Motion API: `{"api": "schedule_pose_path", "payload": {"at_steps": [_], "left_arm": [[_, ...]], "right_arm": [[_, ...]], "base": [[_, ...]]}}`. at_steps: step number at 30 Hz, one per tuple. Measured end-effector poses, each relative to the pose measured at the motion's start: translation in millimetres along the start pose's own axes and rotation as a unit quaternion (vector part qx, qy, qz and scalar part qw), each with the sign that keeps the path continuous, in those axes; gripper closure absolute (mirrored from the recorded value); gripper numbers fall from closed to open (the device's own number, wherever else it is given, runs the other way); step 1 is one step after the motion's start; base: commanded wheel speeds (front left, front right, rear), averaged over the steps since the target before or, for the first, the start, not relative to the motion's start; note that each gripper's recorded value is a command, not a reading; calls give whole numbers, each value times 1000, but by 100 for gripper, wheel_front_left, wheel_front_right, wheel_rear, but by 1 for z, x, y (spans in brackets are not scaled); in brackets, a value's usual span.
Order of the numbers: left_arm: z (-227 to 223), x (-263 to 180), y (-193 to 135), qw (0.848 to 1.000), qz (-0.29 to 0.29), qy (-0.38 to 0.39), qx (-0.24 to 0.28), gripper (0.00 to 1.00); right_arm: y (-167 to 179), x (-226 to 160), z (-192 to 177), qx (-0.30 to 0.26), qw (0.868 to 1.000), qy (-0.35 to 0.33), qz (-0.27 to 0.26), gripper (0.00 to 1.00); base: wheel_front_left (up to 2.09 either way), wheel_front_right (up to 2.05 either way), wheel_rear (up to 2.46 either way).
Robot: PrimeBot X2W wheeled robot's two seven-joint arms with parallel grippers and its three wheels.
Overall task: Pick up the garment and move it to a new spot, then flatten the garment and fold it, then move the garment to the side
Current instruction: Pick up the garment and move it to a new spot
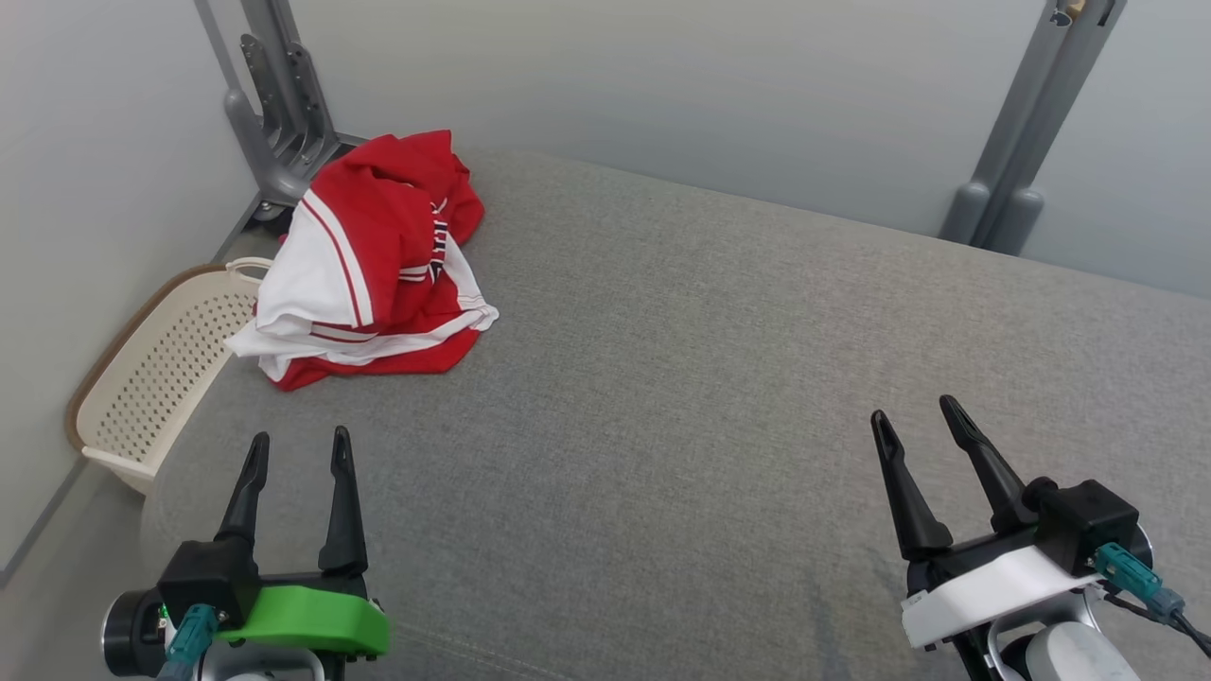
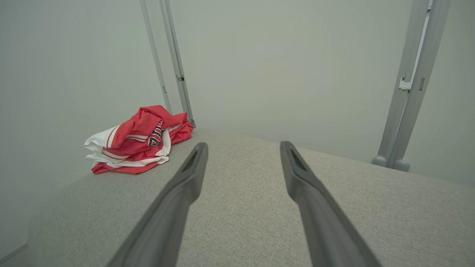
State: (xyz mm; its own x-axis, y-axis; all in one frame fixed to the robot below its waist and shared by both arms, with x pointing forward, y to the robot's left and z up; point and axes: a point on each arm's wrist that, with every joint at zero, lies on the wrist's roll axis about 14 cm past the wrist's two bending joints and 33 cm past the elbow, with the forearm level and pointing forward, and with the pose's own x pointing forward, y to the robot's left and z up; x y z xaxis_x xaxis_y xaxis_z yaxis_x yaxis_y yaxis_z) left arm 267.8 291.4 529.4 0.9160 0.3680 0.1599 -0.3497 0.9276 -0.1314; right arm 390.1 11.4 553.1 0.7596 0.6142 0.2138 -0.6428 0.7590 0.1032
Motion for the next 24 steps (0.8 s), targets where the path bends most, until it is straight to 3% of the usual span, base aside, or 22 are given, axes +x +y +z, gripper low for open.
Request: {"api": "schedule_pose_path", "payload": {"at_steps": [16, 24], "left_arm": [[1, -5, 12, 1000, 17, 3, -1, 0], [17, 31, 18, 1000, 11, 17, 2, 0]], "right_arm": [[13, 5, -8, 13, 1000, 10, 15, 0], [8, 3, -12, 18, 1000, 14, 9, 0]], "base": [[0, 0, 0], [0, 0, 0]]}}
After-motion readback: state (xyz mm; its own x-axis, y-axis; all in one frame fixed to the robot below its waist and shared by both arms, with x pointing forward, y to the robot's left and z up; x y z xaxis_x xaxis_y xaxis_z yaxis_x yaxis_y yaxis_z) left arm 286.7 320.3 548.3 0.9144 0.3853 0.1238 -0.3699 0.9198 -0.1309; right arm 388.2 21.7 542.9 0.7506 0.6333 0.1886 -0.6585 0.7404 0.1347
